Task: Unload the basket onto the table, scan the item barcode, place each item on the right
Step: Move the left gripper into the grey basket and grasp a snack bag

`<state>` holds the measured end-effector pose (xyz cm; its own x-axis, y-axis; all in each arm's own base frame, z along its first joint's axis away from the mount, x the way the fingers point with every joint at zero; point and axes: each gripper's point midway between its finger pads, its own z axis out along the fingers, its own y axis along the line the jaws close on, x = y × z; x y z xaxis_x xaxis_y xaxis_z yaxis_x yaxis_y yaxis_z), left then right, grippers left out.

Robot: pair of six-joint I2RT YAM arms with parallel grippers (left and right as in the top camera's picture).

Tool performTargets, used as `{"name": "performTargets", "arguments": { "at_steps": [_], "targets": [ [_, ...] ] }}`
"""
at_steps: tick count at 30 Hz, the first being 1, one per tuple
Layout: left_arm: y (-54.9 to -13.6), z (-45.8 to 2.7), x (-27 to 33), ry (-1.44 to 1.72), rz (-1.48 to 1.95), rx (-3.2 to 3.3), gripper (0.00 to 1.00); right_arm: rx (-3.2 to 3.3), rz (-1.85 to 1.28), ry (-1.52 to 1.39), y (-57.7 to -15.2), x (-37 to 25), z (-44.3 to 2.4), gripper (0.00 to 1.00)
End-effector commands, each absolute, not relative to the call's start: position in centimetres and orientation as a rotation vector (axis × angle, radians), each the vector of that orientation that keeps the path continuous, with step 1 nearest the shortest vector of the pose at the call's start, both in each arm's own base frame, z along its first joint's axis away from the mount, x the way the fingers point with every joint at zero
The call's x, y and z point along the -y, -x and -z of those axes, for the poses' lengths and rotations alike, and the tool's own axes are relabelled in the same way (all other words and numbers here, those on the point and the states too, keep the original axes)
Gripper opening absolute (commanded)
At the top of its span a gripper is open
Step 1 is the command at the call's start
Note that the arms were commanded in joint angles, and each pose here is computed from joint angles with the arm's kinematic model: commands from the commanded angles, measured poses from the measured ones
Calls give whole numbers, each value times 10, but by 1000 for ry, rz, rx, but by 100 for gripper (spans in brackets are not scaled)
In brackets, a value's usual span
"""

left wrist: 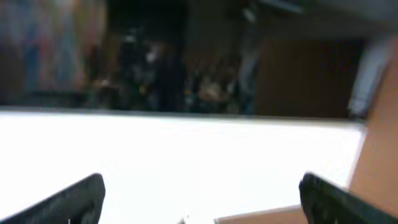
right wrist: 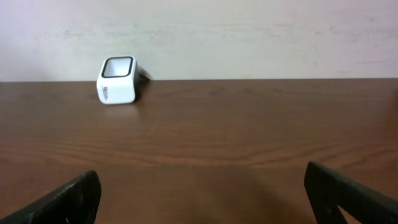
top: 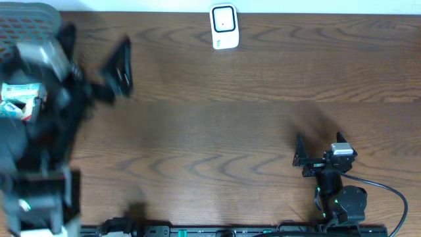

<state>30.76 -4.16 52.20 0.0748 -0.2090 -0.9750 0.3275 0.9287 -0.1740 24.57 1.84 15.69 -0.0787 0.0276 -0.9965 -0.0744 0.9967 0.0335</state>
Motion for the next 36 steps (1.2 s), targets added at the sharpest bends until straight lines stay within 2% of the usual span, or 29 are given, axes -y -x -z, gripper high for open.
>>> {"name": "performTargets", "arguments": {
  "at_steps": [1, 5, 10, 17, 23, 27, 36],
  "targets": [
    [-333, -559, 6, -15, 271, -1472, 98, -1647, -70, 40, -246, -17, -156, 99],
    [-365, -543, -61, 202, 139, -1648, 98, -1646, -70, 40, -246, -17, -156, 99],
    [-381, -496, -108, 339, 138, -1819, 97, -1647, -70, 40, -246, -17, -156, 99],
    [-381, -439, -180, 571, 64, -1946, 98, -1647, -70, 40, -246, -17, -156, 99],
    [-348, -364, -263, 967, -247, -2091, 98, -1647, -70, 40, -246, -17, -156, 99],
    [-348, -328, -278, 1045, -270, -2179, 97, -1647, -70, 40, -246, -17, -156, 99],
    [-349, -244, -264, 1172, -109, -2430, 97, -1647, -70, 40, -246, -17, -156, 99]
  ]
}}
